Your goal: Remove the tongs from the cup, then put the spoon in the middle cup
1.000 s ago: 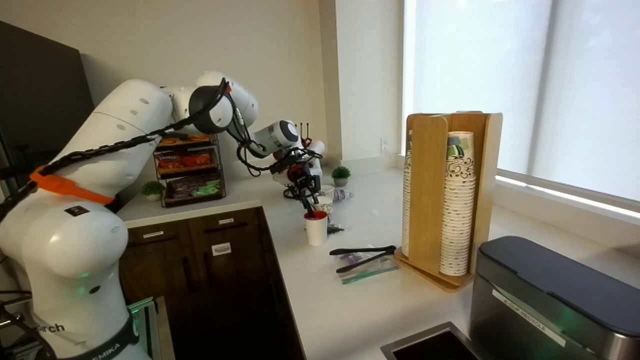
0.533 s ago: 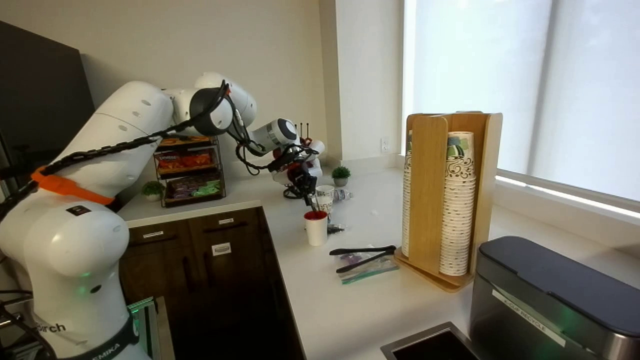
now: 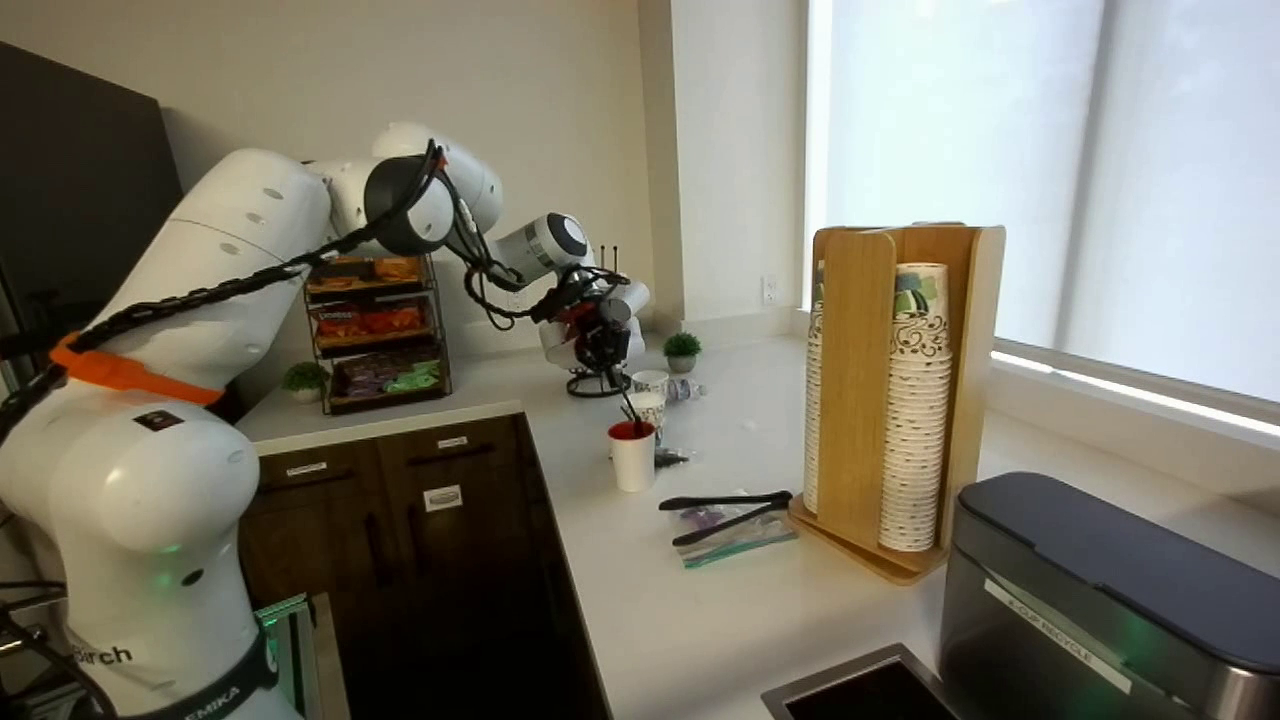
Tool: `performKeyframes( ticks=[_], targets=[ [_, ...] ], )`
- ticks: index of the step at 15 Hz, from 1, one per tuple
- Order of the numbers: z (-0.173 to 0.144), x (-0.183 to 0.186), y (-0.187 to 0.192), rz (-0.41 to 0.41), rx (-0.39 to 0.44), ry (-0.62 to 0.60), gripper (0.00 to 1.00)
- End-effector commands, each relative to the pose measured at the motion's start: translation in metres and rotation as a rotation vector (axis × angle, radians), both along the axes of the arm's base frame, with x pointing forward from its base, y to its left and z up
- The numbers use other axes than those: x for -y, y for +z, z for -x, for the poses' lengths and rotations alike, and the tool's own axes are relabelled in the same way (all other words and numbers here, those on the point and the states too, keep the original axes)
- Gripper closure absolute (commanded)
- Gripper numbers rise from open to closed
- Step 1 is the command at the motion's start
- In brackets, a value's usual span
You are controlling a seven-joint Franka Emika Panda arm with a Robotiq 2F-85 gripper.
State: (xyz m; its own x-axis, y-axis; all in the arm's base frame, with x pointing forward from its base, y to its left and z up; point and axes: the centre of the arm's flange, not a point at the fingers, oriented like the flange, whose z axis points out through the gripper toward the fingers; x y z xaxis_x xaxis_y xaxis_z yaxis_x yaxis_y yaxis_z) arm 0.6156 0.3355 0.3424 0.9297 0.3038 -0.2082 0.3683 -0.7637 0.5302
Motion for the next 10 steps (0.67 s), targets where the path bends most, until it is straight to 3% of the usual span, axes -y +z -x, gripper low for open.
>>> performKeyframes(
  ticks=[1, 4, 8, 10],
  targets=[
    [0.032, 0.022, 0.043, -0.076, 0.057, 0.034, 0.99],
    [0.05, 0.038, 0.075, -0.152, 0.131, 0.036, 0.99],
    [0.059, 0.062, 0.099, -0.191, 0.241, -0.054, 0.99],
    [0.049, 0.066, 0.1, -0.251, 0.279, 0.005, 0.99]
  ],
)
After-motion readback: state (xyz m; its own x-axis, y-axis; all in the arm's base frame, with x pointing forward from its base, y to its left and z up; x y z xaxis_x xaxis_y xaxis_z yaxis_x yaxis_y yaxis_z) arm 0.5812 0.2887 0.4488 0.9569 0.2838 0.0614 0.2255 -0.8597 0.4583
